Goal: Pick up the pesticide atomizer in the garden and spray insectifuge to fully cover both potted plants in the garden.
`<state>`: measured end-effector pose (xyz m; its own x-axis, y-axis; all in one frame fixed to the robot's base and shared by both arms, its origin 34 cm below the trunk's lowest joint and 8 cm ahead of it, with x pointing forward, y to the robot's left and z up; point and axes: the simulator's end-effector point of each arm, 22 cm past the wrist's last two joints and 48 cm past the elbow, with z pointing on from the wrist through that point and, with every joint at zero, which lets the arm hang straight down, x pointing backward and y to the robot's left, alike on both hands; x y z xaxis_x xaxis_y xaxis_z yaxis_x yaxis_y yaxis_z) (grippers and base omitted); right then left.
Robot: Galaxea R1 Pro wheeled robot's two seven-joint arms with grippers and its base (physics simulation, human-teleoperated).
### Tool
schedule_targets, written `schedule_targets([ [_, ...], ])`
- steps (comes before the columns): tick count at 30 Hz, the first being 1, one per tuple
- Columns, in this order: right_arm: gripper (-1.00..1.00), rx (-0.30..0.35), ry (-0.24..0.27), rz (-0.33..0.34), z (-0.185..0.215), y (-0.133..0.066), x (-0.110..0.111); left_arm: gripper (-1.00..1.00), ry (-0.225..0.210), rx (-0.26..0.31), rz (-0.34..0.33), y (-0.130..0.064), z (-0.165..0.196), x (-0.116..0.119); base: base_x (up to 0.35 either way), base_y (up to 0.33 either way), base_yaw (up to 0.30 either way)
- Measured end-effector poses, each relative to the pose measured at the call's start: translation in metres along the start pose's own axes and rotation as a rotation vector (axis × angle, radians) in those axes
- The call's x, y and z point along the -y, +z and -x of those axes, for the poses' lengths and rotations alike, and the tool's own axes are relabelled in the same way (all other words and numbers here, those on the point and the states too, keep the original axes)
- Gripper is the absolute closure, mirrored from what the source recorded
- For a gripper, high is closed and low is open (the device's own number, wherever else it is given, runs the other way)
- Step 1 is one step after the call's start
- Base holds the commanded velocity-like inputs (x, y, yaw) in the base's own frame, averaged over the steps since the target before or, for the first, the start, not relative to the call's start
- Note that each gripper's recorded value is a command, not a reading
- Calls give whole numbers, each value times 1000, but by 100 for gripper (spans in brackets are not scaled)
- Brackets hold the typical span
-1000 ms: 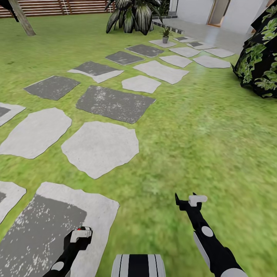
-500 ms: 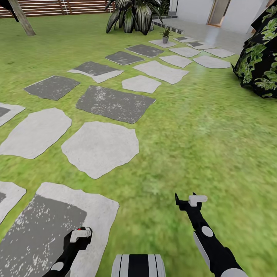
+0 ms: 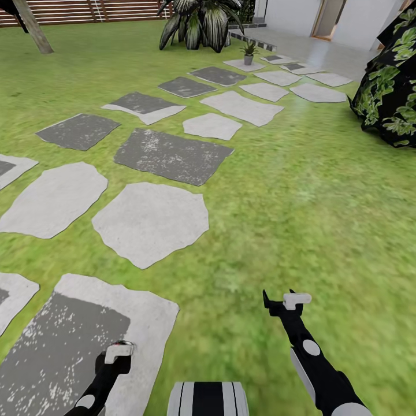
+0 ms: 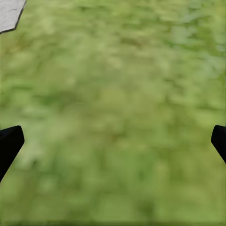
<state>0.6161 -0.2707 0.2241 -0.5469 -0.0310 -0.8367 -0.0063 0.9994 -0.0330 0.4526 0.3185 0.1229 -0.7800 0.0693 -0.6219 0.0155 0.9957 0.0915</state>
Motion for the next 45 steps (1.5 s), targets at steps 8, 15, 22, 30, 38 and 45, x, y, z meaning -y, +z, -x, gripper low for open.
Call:
schedule_targets([
  [8,-100,-1,0,0,-1,0,0,100,2,3,0,0,1,0,0,0,0],
  [15,-100,-1,0,0,-1,0,0,100,2,4,-2,0,1,1,0,0,0],
  [22,-100,13,0,0,9,-2,0,100,2,20,-1,-1,10,0,0,0,0],
  [30,-100,45,0,-1,29,-4,1,100,0,50,1,-4,28,-2,0,0,0],
  [38,-100,74,-1,0,47,-8,0,100,-2,79,3,-7,45,-3,0,0,0],
  [45,-100,102,9,2,64,-12,-5,100,-3,101,3,-10,59,-3,0,0,0],
])
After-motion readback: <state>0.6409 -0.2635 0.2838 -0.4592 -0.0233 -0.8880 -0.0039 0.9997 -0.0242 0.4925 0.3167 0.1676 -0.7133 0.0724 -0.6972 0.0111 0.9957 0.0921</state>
